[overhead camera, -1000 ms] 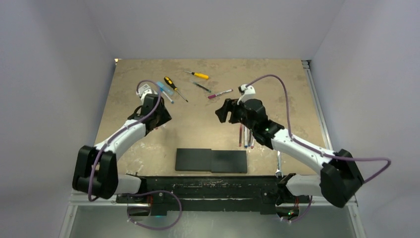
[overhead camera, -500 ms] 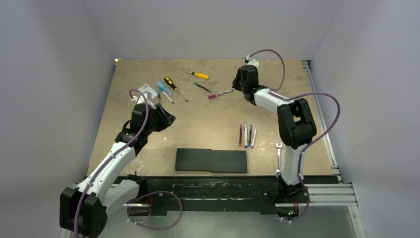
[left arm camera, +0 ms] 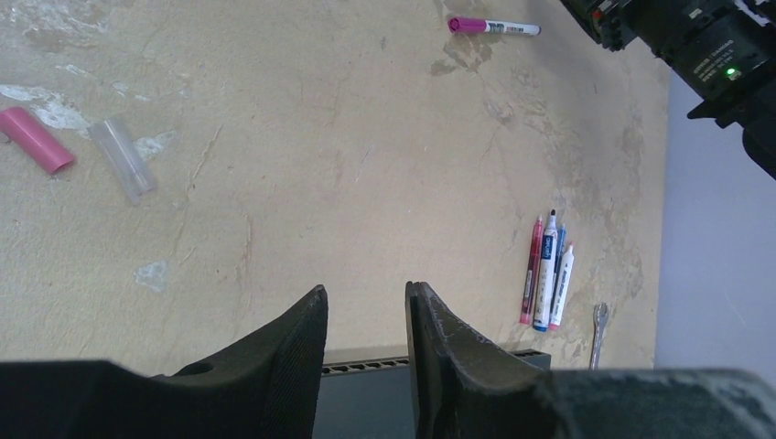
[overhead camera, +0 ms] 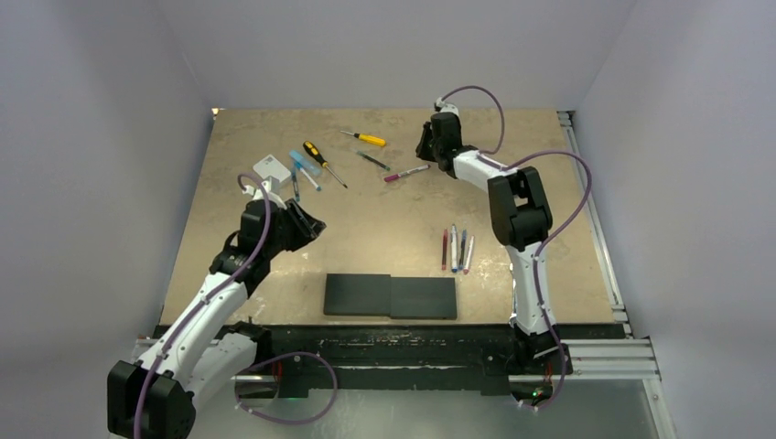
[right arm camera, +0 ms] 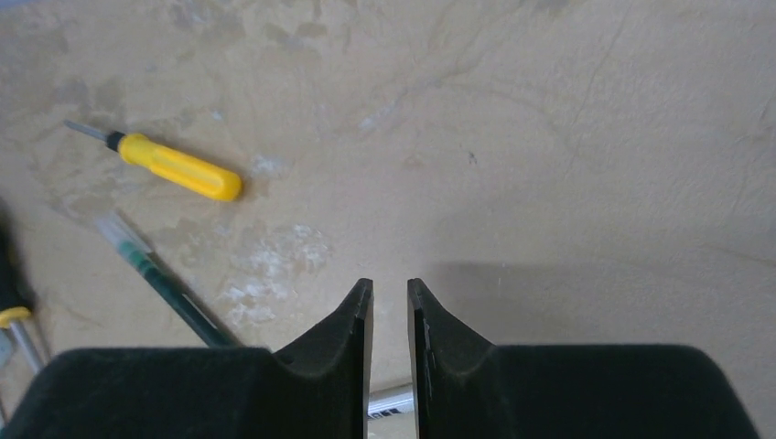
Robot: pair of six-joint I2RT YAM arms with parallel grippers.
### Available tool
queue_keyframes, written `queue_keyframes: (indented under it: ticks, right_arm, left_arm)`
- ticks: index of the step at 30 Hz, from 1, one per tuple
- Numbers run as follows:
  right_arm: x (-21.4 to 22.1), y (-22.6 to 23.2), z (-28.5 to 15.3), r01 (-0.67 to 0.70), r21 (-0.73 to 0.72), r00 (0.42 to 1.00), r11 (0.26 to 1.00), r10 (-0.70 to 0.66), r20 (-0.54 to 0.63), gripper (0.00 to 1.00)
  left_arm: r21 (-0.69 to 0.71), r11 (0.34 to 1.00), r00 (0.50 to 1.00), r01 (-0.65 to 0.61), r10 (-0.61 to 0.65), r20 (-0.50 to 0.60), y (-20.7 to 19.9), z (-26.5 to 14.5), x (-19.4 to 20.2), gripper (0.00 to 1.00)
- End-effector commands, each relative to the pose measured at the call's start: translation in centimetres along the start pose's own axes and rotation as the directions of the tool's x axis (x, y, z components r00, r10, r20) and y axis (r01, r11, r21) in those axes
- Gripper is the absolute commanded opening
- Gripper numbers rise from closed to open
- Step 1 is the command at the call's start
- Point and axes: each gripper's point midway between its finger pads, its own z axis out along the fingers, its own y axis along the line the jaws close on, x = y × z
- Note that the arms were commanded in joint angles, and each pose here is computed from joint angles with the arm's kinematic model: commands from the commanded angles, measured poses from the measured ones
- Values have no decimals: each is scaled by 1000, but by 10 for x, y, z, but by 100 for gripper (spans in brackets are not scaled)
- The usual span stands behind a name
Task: Open the pen caps
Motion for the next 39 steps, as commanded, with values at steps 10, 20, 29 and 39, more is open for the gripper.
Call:
queue_keyframes:
  ticks: [10,20,29,39]
  right_arm:
    - [28,-13,-19,24,-3,998,1000,-24,-64,21]
    - [61,4,-72,31,-30,993,999,-34,-110,19]
    - [81,35,-117,97,-54,988,994,-103,-117,23]
    - [72,35,-108,286,-52,952,957,-290,-95,71]
  left_arm:
    - [23,1000,1000,3,-3,1,-4,-3,2,35]
    - [63,998,1000,24,-23,-16,-6,0,10,34]
    - [94,995,999,25,-21,-46,-11,3,19,34]
    - [98,995,999,27,-22,-47,-12,2,21,34]
